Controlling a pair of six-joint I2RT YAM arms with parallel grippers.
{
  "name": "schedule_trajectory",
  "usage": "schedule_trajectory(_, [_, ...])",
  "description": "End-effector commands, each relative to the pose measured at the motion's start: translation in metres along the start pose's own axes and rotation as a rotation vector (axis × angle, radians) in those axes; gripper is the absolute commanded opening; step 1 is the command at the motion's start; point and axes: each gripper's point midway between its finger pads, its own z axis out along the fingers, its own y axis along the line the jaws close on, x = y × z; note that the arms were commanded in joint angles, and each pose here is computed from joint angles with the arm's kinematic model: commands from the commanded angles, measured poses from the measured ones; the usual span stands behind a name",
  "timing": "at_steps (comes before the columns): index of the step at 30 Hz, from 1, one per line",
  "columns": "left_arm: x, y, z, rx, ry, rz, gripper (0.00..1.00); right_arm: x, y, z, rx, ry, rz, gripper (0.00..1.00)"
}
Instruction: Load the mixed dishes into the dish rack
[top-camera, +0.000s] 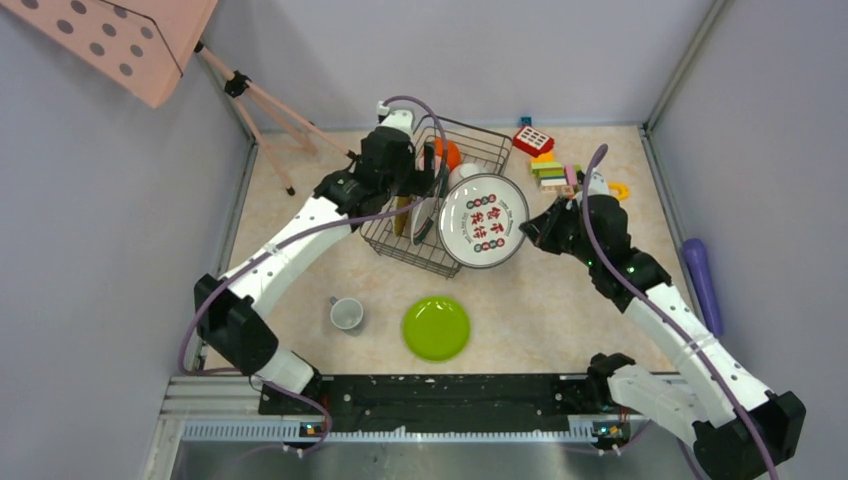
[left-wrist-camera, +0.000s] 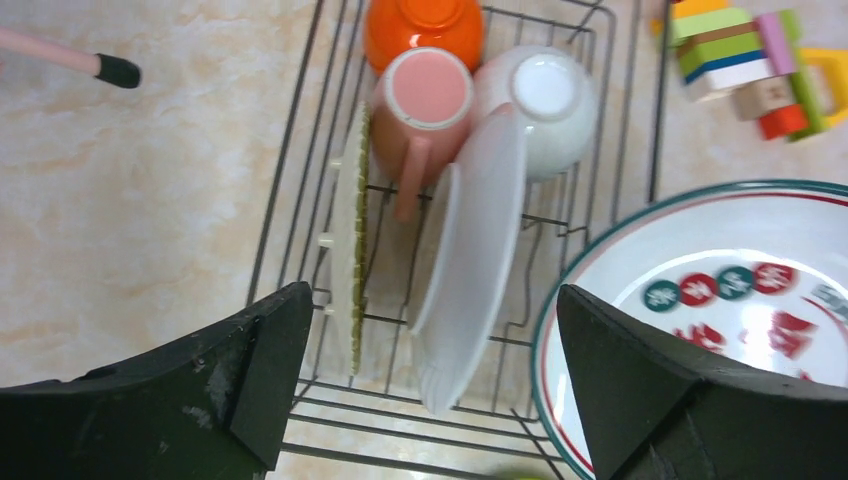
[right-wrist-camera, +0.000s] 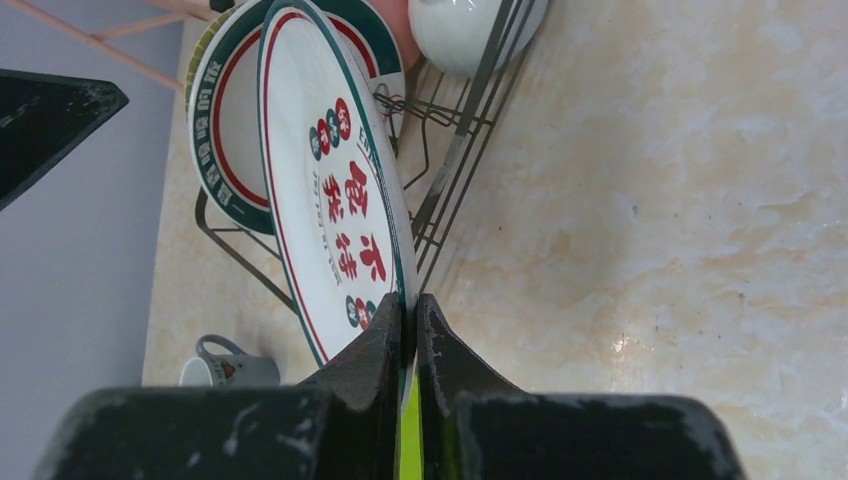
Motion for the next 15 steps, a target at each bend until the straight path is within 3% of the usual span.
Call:
schedule_trajectory(1, [-0.023, -0.026, -0.03, 0.213, -0.066, -0.125, 0.96, -0.043, 0.04, -0.013, -0.144, -0.141, -0.024, 0.0])
schedule_trajectory(9, [-0.023, -0.058, -0.059, 0.471, -0.063, -0.191, 0.87, -0.043, 0.055, -0.021, -0.226, -0.136, -0.031, 0.0])
schedule_trajectory(15, [-0.022, -0.061, -0.064, 0.489, -0.06, -0.205, 0.85, -0.053, 0.069, -0.048, -0.311, -0.203, -0.043, 0.0])
